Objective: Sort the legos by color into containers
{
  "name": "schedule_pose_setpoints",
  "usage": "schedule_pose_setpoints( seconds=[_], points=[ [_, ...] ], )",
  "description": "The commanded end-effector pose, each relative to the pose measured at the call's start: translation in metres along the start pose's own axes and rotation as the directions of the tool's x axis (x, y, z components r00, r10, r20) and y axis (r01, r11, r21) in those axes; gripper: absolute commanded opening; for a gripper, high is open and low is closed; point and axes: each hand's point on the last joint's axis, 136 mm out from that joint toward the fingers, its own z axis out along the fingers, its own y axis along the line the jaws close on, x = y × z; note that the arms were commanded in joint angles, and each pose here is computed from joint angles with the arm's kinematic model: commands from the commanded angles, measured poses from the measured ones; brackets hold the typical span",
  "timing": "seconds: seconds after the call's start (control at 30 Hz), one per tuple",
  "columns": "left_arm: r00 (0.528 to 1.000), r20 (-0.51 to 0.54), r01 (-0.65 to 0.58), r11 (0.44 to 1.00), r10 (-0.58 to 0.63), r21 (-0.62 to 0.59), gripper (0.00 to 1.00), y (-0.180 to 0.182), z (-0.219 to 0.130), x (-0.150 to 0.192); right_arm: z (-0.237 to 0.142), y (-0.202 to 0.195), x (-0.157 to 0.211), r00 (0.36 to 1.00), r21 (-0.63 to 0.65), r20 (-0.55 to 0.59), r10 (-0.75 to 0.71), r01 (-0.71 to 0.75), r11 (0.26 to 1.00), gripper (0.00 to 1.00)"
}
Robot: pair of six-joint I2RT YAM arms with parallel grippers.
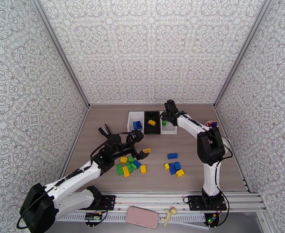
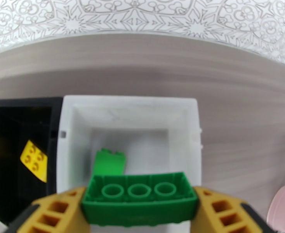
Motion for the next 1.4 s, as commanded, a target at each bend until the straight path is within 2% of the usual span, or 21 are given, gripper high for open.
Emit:
schedule_pose_setpoints(
  seconds=[0.0, 0.2, 0.33, 0.43, 0.53, 0.63, 0.73, 0.9, 1.03, 1.2, 1.27, 1.37],
  points=[
    [1.0, -0.009, 0.011, 0.997, -0.012, -0.075, 1.0, 0.01, -0.003, 0.002, -0.019, -0.001, -0.029, 0.997, -0.01, 0.072, -0.025, 0.025, 1.0, 0.71],
    [0.999, -0.049, -0.002, 0.982, -0.007, -0.188, 1.0, 0.028, -0.008, 0.011, -0.049, -0.004, -0.035, 0.991, -0.045, 0.127, -0.052, 0.058, 0.997, 0.84],
    [0.997, -0.066, 0.022, 0.946, -0.046, -0.323, 1.0, 0.051, -0.019, 0.013, -0.067, -0.003, -0.027, 0.985, -0.094, 0.153, -0.082, 0.097, 0.991, 0.93],
    [0.993, -0.09, 0.039, 0.937, -0.074, -0.348, 1.0, 0.053, -0.025, 0.02, -0.086, 0.016, -0.018, 0.969, -0.228, 0.201, -0.144, 0.19, 0.955, 1.0],
    [0.982, -0.098, 0.108, 0.902, -0.163, -0.417, 1.0, 0.059, -0.034, 0.03, -0.106, 0.034, -0.003, 0.948, -0.352, 0.251, -0.196, 0.277, 0.894, 1.0],
    [0.942, -0.141, 0.194, 0.835, -0.306, -0.515, 1.0, 0.068, -0.048, 0.047, -0.129, 0.046, 0.008, 0.925, -0.444, 0.304, -0.229, 0.35, 0.825, 0.99],
    [0.869, -0.229, 0.235, 0.772, -0.439, -0.591, 1.0, 0.069, -0.064, 0.076, -0.15, 0.054, 0.012, 0.908, -0.5, 0.342, -0.244, 0.395, 0.77, 1.0],
    [0.695, -0.367, 0.285, 0.705, -0.619, -0.65, 1.0, 0.059, -0.087, 0.117, -0.179, 0.067, 0.025, 0.864, -0.569, 0.402, -0.304, 0.495, 0.657, 1.0],
    [0.57, -0.4, 0.324, 0.643, -0.718, -0.693, 0.99, 0.057, -0.099, 0.134, -0.2, 0.079, 0.035, 0.827, -0.614, 0.446, -0.342, 0.561, 0.555, 1.0],
    [0.416, -0.436, 0.366, 0.586, -0.798, -0.723, 1.0, 0.052, -0.103, 0.161, -0.224, 0.107, 0.058, 0.758, -0.652, 0.495, -0.425, 0.647, 0.395, 1.0],
    [0.372, -0.459, 0.356, 0.581, -0.807, -0.732, 0.98, 0.05, -0.104, 0.171, -0.23, 0.114, 0.064, 0.752, -0.68, 0.502, -0.427, 0.648, 0.342, 1.0],
    [0.32, -0.474, 0.35, 0.567, -0.82, -0.746, 0.9, 0.048, -0.105, 0.185, -0.233, 0.124, 0.073, 0.743, -0.706, 0.518, -0.424, 0.651, 0.278, 1.0]
  ],
)
